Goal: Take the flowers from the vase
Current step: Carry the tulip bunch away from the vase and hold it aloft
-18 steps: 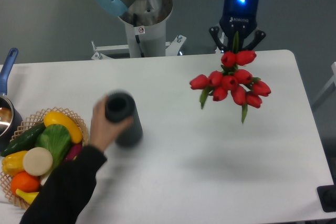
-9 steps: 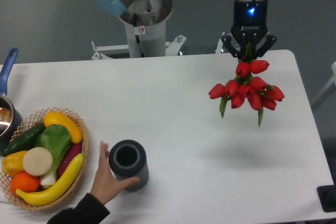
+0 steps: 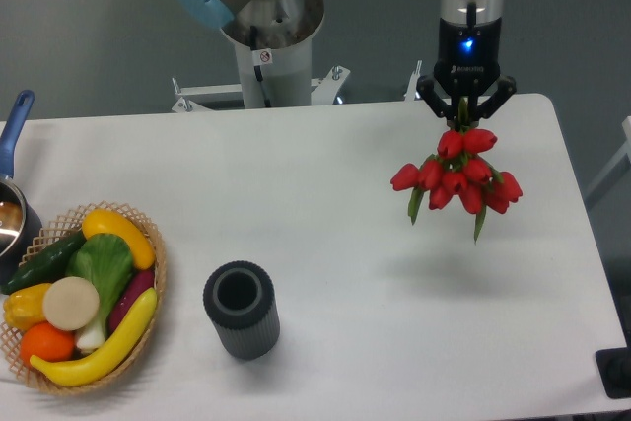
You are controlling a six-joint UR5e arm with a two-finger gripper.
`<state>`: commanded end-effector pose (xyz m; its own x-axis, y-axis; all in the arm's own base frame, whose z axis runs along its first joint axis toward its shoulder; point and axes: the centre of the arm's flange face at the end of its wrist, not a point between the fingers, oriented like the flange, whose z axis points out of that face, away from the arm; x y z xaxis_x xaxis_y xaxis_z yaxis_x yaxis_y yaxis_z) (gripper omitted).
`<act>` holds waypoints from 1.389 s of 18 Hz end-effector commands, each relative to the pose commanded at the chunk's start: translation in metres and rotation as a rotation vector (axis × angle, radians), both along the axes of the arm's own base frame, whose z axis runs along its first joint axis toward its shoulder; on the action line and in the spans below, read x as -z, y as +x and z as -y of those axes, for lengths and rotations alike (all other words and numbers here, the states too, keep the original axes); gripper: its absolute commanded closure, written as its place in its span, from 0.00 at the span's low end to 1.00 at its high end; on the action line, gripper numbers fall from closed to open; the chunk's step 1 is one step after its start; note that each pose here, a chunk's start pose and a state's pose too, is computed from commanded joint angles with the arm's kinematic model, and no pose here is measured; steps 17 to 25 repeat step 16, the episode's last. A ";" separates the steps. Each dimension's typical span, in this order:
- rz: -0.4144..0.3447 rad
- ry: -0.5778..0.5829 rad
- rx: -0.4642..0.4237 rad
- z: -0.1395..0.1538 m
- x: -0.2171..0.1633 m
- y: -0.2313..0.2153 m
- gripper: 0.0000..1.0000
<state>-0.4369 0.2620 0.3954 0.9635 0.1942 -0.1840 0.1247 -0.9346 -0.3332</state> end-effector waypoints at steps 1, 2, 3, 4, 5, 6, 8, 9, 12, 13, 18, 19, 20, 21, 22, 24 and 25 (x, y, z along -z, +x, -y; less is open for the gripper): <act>-0.002 -0.018 0.012 0.001 0.002 0.000 0.88; 0.004 -0.031 0.021 0.001 0.005 0.000 0.88; 0.007 -0.045 0.028 0.000 0.005 0.000 0.88; 0.012 -0.058 0.032 0.000 0.006 0.000 0.88; 0.021 -0.072 0.035 -0.002 0.009 -0.001 0.88; 0.023 -0.087 0.038 -0.003 0.010 -0.001 0.89; 0.020 -0.105 0.039 -0.004 0.011 -0.001 0.89; 0.020 -0.106 0.038 -0.003 0.011 -0.001 0.89; 0.018 -0.138 0.058 -0.001 0.012 -0.001 0.88; 0.026 -0.158 0.063 0.001 0.014 0.000 0.88; 0.037 -0.170 0.068 0.002 0.017 0.000 0.89; 0.037 -0.170 0.068 0.002 0.017 0.000 0.89; 0.037 -0.170 0.068 0.002 0.017 0.000 0.89; 0.037 -0.170 0.068 0.002 0.017 0.000 0.89; 0.037 -0.170 0.068 0.002 0.017 0.000 0.89; 0.037 -0.170 0.068 0.002 0.017 0.000 0.89; 0.037 -0.170 0.068 0.002 0.017 0.000 0.89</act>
